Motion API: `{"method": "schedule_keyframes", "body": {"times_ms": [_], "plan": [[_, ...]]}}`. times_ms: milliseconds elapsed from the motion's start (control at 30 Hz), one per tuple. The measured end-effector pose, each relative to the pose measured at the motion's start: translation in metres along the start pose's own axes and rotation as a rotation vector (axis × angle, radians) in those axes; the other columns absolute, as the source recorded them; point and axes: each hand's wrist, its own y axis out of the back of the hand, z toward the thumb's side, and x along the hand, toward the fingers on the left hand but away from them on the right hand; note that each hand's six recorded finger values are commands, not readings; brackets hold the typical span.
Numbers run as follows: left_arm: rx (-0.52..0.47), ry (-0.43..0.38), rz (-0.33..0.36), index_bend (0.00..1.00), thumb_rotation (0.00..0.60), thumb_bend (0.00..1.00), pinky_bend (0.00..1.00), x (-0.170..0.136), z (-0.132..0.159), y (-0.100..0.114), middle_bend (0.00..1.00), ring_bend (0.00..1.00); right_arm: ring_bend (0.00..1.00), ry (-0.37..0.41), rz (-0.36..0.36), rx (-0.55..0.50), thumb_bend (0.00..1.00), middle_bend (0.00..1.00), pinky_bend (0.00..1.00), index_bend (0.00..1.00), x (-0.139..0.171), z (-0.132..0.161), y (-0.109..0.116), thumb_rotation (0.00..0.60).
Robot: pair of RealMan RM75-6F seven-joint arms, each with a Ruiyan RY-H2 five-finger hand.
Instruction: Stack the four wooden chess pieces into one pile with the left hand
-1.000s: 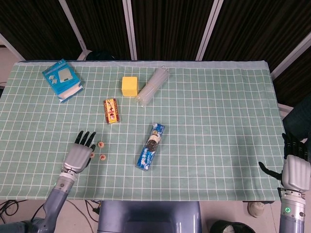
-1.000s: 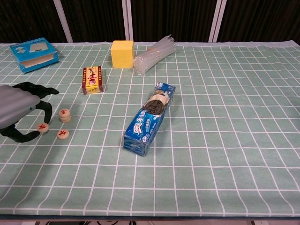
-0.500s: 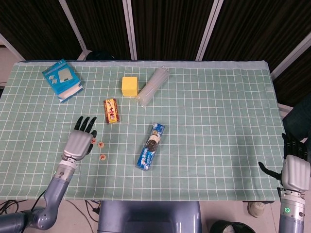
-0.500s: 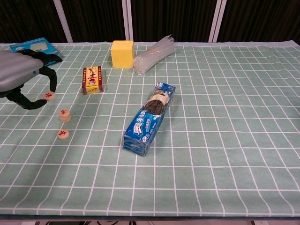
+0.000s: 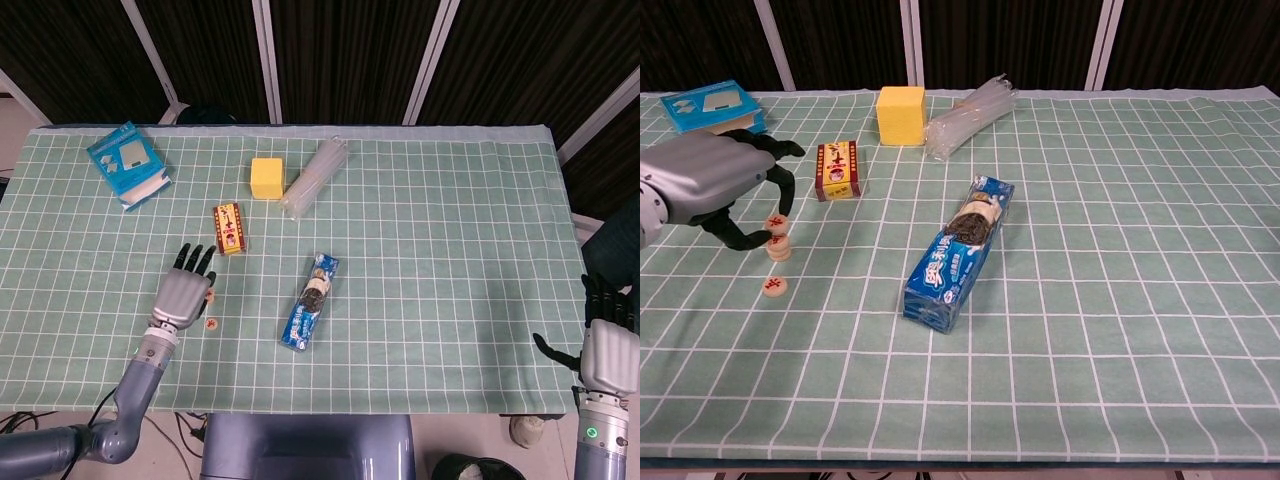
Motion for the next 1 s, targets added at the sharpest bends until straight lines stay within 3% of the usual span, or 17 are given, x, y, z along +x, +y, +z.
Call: {"method": "schedule_keyframes", "body": {"times_ms": [1000], "plan": [[0.027, 0.013, -0.014, 0.46, 0.600, 0.35, 0.00, -0.0019, -0.0001, -0.0069, 0.03, 0.00, 0.00, 0.000, 0.000, 0.003, 0.23, 0.01, 0.00, 0.00, 0.0003, 0.0002, -0.0003, 0.600]]}}
